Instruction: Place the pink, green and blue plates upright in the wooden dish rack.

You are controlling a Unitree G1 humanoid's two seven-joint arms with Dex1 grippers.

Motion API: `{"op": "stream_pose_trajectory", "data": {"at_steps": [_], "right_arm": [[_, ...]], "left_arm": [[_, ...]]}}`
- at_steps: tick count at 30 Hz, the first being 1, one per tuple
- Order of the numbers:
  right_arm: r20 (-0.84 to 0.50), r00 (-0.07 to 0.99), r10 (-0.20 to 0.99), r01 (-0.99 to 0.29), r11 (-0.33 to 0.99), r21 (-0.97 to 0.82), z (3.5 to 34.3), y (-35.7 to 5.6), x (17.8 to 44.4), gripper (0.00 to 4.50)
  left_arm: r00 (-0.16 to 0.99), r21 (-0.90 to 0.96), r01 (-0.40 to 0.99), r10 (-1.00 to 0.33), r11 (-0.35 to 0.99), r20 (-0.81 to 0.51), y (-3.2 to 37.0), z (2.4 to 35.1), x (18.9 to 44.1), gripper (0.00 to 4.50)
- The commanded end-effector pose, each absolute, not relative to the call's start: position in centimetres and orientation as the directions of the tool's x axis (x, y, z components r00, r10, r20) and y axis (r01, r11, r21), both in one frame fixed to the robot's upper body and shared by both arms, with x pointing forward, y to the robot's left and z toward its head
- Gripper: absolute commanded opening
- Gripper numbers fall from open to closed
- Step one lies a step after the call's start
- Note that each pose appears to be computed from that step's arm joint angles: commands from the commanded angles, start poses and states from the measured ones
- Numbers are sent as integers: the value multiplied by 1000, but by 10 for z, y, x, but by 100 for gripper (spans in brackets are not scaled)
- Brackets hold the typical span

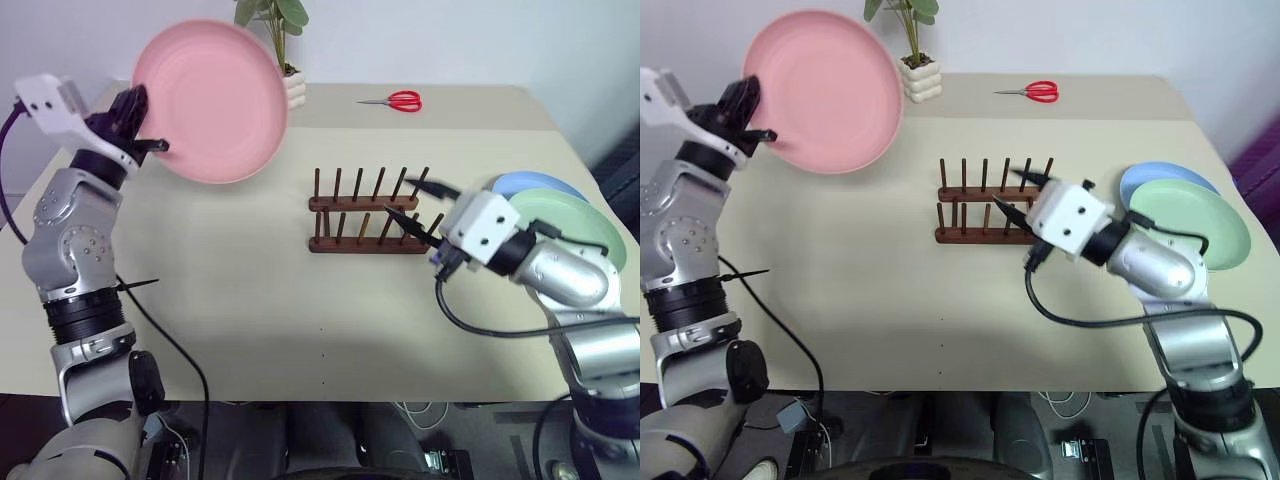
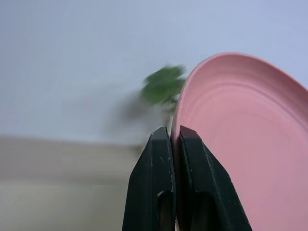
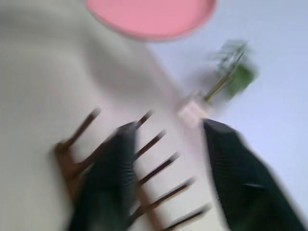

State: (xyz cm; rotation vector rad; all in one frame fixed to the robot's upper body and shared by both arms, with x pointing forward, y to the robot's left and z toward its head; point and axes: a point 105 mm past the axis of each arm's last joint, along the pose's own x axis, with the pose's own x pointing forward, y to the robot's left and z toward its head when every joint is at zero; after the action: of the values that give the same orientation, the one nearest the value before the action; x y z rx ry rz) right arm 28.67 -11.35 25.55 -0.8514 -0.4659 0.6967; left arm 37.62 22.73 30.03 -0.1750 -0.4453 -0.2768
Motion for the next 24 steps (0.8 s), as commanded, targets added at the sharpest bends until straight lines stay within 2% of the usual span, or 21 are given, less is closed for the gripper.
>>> {"op": "stream_pose_trajectory", "data": {"at_steps": [1, 2, 8, 12, 18, 21, 24], "right_arm": [[119, 659, 743, -234, 352, -906, 266, -94, 287, 430], [116, 653, 748, -209, 325, -923, 265, -89, 287, 445], [95, 604, 792, -86, 183, -979, 256, -56, 290, 445], [96, 627, 773, -13, 134, -991, 251, -51, 300, 445], [89, 658, 747, 20, 101, -995, 244, -53, 309, 445], [84, 671, 737, 30, 87, -996, 240, -55, 312, 359], [83, 679, 729, 44, 72, -996, 238, -57, 313, 213]], "left_arm": [[813, -77, 350, -262, 934, 520, 192, 326, 368, 0], [809, -81, 355, -262, 931, 527, 186, 328, 368, 0], [771, -19, 384, -309, 923, 556, 141, 333, 362, 0], [744, -17, 457, -371, 890, 556, 116, 330, 354, 0], [749, -39, 485, -392, 874, 535, 106, 320, 349, 0], [751, -30, 491, -405, 871, 521, 104, 316, 348, 0], [762, -38, 481, -397, 876, 512, 108, 314, 349, 0]]}}
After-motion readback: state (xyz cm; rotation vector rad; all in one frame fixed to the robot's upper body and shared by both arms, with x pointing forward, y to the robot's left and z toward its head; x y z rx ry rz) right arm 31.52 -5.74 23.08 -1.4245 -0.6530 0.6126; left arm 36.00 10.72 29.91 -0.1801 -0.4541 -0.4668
